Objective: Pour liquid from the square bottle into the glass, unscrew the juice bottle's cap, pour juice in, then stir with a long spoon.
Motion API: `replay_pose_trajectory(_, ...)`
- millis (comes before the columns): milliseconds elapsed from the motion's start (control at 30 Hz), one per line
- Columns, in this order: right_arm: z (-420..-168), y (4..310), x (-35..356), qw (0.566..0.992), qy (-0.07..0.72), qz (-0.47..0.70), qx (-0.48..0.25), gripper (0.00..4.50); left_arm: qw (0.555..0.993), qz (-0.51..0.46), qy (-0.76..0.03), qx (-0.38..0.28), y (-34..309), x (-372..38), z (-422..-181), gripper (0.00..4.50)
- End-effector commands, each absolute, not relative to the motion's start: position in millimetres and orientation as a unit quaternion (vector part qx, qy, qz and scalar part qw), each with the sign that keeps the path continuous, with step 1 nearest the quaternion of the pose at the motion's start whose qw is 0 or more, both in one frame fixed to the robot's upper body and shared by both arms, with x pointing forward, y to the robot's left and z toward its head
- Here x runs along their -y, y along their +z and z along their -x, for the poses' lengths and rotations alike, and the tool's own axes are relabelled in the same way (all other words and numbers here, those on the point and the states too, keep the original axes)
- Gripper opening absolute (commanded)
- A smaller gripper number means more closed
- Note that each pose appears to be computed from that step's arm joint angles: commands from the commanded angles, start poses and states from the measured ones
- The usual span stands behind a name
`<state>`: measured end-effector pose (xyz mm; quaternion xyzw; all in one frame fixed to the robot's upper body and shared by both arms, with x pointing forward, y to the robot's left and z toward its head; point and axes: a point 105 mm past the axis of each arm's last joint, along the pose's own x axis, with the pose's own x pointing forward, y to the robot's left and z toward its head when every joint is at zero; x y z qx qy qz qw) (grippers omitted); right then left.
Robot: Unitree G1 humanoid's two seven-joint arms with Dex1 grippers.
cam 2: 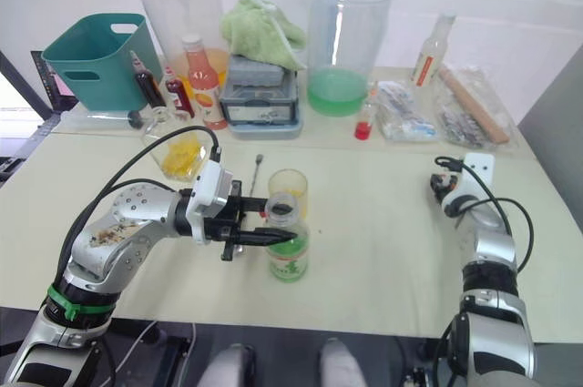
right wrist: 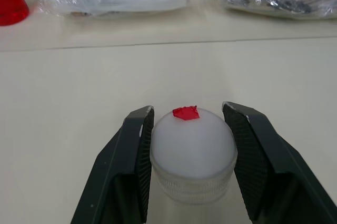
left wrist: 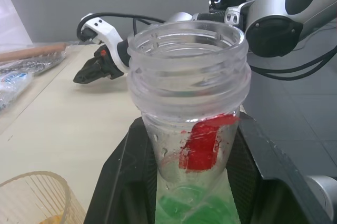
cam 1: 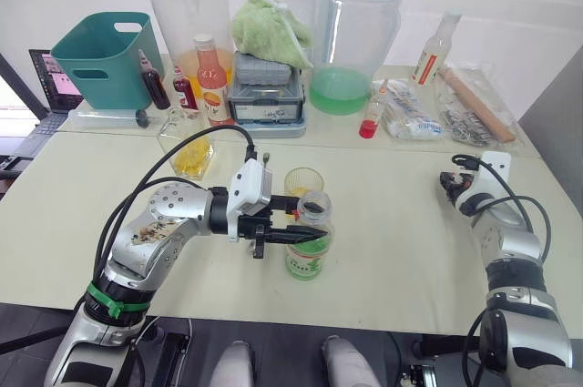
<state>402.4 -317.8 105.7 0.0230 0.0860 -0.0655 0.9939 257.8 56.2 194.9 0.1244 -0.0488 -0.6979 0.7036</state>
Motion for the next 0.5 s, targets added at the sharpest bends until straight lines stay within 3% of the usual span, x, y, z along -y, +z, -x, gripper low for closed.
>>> replay_pose_trajectory(33, -404, 123, 320, 0.996, -0.062, -0.024, -0.052, 2.66, 0.717, -0.135, -0.684, 0.020, 184, -61, -265, 1.40)
replay_pose_trajectory(200, -402, 140, 313, 0.999, -0.031, -0.013, -0.024, 4.34, 0.714, -0.140, -0.686, 0.026, 185, -61, -264, 1.40)
replay_pose_trajectory(367, -394, 173, 296, 1.000, 0.010, 0.021, 0.013, 4.46, 0.711, -0.132, -0.689, 0.038, 190, -62, -261, 1.40)
replay_pose_trajectory(500, -378, 232, 279, 0.990, 0.078, -0.108, 0.052, 4.46, 0.701, -0.138, -0.698, 0.053, 204, -60, -255, 1.40)
